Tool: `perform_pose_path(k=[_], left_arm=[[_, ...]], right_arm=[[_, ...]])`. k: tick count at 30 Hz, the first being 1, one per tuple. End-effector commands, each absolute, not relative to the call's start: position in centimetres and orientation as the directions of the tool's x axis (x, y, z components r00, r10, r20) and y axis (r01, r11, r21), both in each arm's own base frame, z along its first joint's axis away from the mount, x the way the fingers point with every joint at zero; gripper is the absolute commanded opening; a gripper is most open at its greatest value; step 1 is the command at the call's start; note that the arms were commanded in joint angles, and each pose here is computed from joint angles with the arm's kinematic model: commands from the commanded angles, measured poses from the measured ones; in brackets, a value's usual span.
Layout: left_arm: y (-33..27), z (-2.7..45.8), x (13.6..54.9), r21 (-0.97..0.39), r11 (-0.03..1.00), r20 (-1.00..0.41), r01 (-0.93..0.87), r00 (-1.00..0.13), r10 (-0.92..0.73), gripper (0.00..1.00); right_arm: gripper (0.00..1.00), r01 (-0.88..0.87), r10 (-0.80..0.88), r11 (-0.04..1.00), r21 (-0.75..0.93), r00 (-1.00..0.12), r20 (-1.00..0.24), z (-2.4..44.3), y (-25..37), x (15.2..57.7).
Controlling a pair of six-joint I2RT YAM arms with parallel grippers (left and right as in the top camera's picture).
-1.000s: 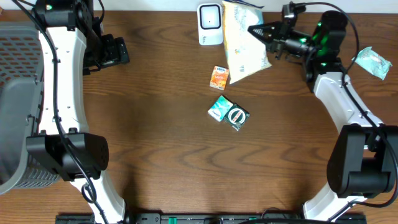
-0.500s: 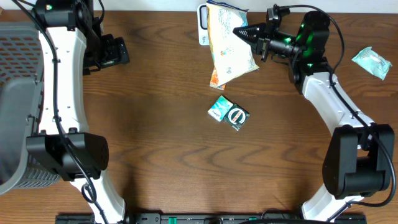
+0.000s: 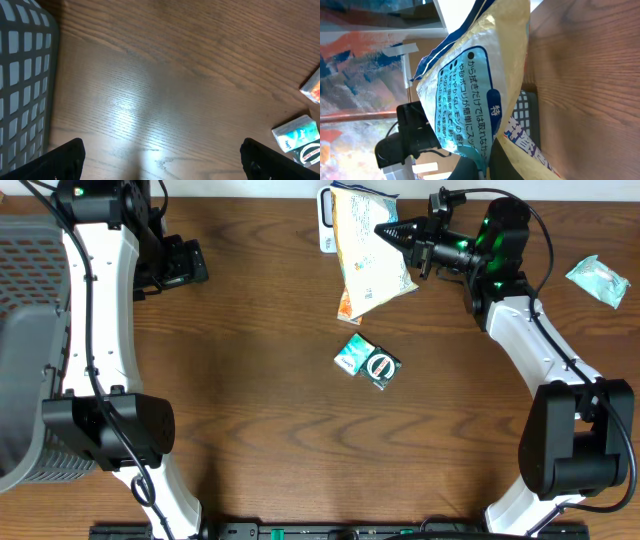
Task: Scan the item barcode
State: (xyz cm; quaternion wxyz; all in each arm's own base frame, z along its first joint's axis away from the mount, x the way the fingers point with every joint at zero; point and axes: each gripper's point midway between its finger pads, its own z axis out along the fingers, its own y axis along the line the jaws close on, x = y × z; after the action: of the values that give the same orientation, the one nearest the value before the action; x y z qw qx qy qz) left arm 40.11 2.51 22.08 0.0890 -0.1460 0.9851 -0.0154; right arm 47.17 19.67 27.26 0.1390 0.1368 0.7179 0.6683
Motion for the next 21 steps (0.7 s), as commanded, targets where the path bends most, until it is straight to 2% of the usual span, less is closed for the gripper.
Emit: perform_pose_path(k=[1,3,8,12,16,18,20,21], left_arm=[[2.8,21.9,40.1,-0.046,0.958,-0.168,-0.285,-0.943,-0.288,0.98],[2.8,21.9,40.1,-0.046,0.957,-0.168,-0.285,-0.942,-0.289,0.98],[2.8,21.9,40.1,-0.046,0.958,-0.168,-0.285,-0.943,-0.288,0.98],[2.8,22.0,40.1,-0.046,0.957,-0.169,-0.285,-0.942,-0.289,0.98],[2.8,21.9,40.1,-0.046,0.957,-0.168,-0.285,-0.942,-0.289,0.98],[2.8,21.9,40.1,-0.046,0.958,-0.168,-0.285,-0.943,-0.288,0.98],[2.8,21.9,40.1,-0.046,0.957,-0.168,-0.285,-0.942,-0.289,0.98],[2.8,21.9,40.1,-0.046,0.957,-0.168,-0.285,-0.943,-0.289,0.98]], right_arm=[[0.01,-0.063,0.383,0.092,0.994,-0.919,-0.094,28.1,19.6,47.1],[0.01,-0.119,0.392,0.129,0.984,-0.906,-0.161,27.8,19.2,47.4],[0.01,-0.125,0.425,0.212,0.969,-0.881,-0.206,25.9,17.7,48.2],[0.01,-0.238,0.444,0.357,0.903,-0.808,-0.388,24.7,15.4,49.5],[0.01,-0.389,0.378,0.526,0.756,-0.689,-0.618,24.3,13.6,50.6],[0.02,-0.35,0.34,0.658,0.667,-0.652,-0.678,22.8,11.9,50.9],[0.02,-0.258,0.239,0.835,0.485,-0.624,-0.744,20.6,9.3,50.8],[0.02,-0.231,0.195,0.88,0.416,-0.622,-0.758,20.0,8.5,50.6]])
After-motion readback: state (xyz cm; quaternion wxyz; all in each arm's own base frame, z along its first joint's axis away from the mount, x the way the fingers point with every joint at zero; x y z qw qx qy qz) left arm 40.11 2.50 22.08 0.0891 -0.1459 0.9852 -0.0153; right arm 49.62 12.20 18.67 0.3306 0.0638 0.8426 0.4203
